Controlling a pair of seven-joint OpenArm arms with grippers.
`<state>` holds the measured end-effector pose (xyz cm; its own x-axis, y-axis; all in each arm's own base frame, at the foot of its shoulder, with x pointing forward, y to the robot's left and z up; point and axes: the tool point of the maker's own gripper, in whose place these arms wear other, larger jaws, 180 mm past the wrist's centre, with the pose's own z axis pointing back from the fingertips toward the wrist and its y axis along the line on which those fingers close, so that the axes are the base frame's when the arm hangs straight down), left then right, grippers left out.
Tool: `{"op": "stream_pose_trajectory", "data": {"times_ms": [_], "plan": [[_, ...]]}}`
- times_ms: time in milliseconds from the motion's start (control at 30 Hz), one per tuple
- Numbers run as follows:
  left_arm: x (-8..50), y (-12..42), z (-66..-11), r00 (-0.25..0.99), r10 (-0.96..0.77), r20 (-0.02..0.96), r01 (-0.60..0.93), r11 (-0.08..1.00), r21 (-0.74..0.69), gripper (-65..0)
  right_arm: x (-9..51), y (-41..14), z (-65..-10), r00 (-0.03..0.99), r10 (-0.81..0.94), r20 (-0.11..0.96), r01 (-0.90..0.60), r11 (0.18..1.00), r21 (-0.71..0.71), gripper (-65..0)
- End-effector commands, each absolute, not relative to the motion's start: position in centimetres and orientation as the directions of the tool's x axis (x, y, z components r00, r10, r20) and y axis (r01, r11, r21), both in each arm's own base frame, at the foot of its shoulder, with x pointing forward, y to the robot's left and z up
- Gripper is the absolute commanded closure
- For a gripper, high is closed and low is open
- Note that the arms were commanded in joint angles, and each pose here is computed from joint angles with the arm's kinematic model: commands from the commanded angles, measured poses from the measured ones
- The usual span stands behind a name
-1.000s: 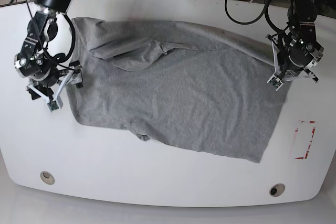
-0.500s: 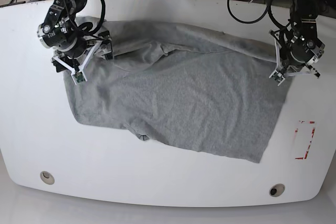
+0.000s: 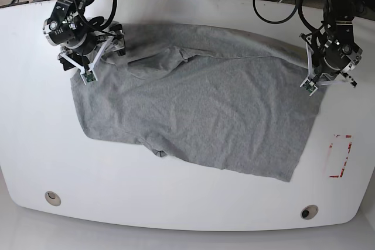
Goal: Layout the t-shirt on the table in an organized manner, then fold the t-shirt properly
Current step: 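Move the right gripper back to the shirt collar edge and regrasp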
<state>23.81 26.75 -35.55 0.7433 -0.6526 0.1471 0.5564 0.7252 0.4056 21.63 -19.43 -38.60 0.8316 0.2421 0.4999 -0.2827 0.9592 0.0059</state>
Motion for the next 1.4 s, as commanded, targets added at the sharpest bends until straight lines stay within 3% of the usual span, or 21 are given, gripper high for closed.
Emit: {"op": "stream_pose_trajectory", "data": {"times_ms": [0, 300, 667, 733, 900, 1133, 1200, 1367], "plan": [[24.4, 27.2, -34.6, 0.736, -0.659, 0.154, 0.548, 0.714, 0.436, -1.0, 22.6, -18.6, -37.5, 0.797, 0.227, 0.56, -0.295, 0.955, 0.032, -63.4], [24.4, 27.1, -34.7, 0.735, -0.66, 0.156, 0.549, 0.714, 0.434, -1.0, 22.1, -17.7, -39.8, 0.834, 0.173, 0.525, -0.284, 0.949, 0.139, -63.4], [24.3, 27.1, -34.8, 0.736, -0.66, 0.153, 0.55, 0.714, 0.432, -1.0, 22.6, -18.4, -40.3, 0.838, 0.162, 0.52, -0.284, 0.945, 0.162, -61.4], [24.3, 27.1, -34.8, 0.736, -0.66, 0.153, 0.55, 0.714, 0.432, -1.0, 22.7, -18.4, -40.2, 0.835, 0.16, 0.526, -0.286, 0.944, 0.167, -56.8], [24.3, 27.1, -34.8, 0.736, -0.66, 0.152, 0.551, 0.714, 0.431, -1.0, 22.8, -18.6, -40.1, 0.833, 0.16, 0.53, -0.289, 0.942, 0.17, -38.2], [24.3, 27.0, -34.8, 0.735, -0.66, 0.154, 0.551, 0.714, 0.431, -1.0, 22.8, -18.7, -40.0, 0.831, 0.163, 0.531, -0.29, 0.943, 0.165, -8.9], [24.4, 27.0, -34.7, 0.735, -0.66, 0.156, 0.55, 0.714, 0.432, -1.0, 22.7, -18.7, -40.1, 0.833, 0.163, 0.529, -0.29, 0.943, 0.166, -3.5], [24.5, 26.9, -34.7, 0.734, -0.661, 0.158, 0.551, 0.715, 0.432, -1.1, 22.5, -18.8, -39.7, 0.828, 0.172, 0.534, -0.294, 0.943, 0.153, -2.2]]}}
